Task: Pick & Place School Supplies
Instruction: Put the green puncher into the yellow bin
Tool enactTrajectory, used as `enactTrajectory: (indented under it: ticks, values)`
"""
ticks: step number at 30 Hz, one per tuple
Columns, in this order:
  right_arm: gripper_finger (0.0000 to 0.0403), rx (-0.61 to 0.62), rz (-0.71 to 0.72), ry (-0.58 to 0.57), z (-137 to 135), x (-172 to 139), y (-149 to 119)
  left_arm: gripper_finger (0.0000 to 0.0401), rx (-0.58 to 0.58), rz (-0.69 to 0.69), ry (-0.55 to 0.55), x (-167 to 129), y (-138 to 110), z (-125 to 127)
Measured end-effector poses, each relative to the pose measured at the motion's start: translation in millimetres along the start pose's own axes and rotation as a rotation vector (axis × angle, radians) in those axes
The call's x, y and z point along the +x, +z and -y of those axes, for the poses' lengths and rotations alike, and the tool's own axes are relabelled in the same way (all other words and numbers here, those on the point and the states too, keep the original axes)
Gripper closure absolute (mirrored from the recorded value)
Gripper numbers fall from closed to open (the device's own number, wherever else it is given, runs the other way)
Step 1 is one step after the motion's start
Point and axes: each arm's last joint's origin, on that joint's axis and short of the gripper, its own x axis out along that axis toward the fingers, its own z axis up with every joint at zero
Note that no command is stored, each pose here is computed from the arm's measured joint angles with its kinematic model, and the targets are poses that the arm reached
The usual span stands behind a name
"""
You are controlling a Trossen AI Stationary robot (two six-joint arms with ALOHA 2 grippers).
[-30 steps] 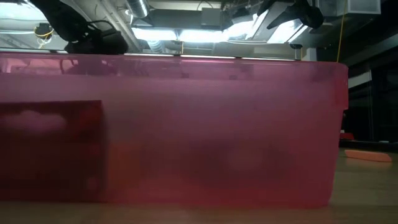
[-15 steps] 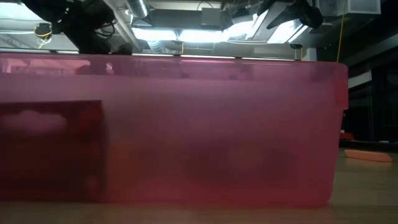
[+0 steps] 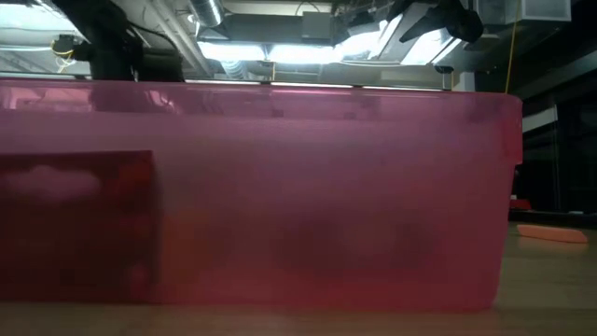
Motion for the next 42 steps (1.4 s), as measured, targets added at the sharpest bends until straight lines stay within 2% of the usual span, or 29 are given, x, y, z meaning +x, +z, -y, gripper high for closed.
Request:
enactTrajectory:
  ticks: [7, 14, 22, 27, 32, 37, 42]
  values:
    - [0.0209, 0.003, -0.004, 0.003, 0, 0, 0, 0.0282, 0.050, -0.055, 0.151, 17, 11, 6]
    - [0.0209, -0.002, -0.010, 0.013, -3, -1, -3, 0.0283, 0.072, -0.059, 0.192, 26, 24, 9]
    - [0.0209, -0.003, -0.007, 0.010, -3, -1, -3, 0.0276, 0.089, -0.137, 0.243, 42, 26, 8]
    - [0.0209, -0.007, -0.007, 0.011, -3, -1, -3, 0.0279, 0.085, -0.120, 0.275, 43, 28, 8]
    - [0.0209, -0.007, -0.013, 0.015, -3, -1, -3, 0.0277, 0.098, -0.022, 0.364, 28, 37, 8]
    - [0.0209, -0.007, -0.013, 0.015, -3, -1, -3, 0.0269, 0.072, -0.025, 0.314, 28, 42, 5]
    - [0.0209, -0.007, -0.013, 0.015, -3, -1, -3, 0.0261, 0.024, -0.047, 0.320, 33, 43, 3]
